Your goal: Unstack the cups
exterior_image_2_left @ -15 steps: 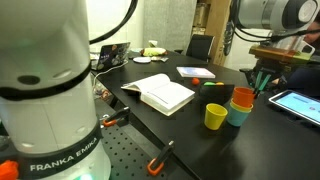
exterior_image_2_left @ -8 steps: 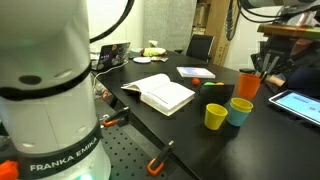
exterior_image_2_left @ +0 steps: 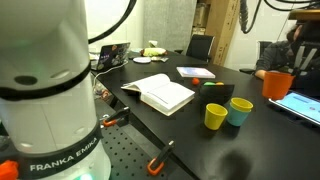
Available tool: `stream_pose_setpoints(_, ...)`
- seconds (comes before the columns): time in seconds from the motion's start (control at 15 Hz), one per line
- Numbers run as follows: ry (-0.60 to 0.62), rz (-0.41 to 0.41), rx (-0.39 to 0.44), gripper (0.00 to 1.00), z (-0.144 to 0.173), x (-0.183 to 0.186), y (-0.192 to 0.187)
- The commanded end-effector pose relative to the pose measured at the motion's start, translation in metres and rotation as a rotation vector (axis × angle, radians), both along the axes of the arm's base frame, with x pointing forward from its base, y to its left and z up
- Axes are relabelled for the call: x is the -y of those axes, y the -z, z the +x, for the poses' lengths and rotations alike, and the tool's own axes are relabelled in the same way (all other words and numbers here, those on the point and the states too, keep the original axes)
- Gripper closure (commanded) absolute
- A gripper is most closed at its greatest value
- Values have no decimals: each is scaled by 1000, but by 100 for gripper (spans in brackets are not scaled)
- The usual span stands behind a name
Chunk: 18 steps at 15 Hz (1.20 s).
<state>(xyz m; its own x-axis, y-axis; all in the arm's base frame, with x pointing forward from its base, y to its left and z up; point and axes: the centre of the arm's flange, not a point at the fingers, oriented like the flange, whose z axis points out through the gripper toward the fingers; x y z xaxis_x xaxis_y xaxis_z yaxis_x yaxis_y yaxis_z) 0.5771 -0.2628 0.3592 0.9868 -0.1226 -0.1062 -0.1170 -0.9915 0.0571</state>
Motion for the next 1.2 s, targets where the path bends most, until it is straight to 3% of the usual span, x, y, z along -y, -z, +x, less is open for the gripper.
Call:
stream_pose_setpoints(0.0,39,10,29,98,-8,29,23)
stream_pose_setpoints(0.27,91,63,95,98,-20,39,69)
stream_pose_setpoints(0.53,115,43,119,98,-27,49,107)
stream_pose_setpoints(1.13,184,78,134,98,-37,56,145)
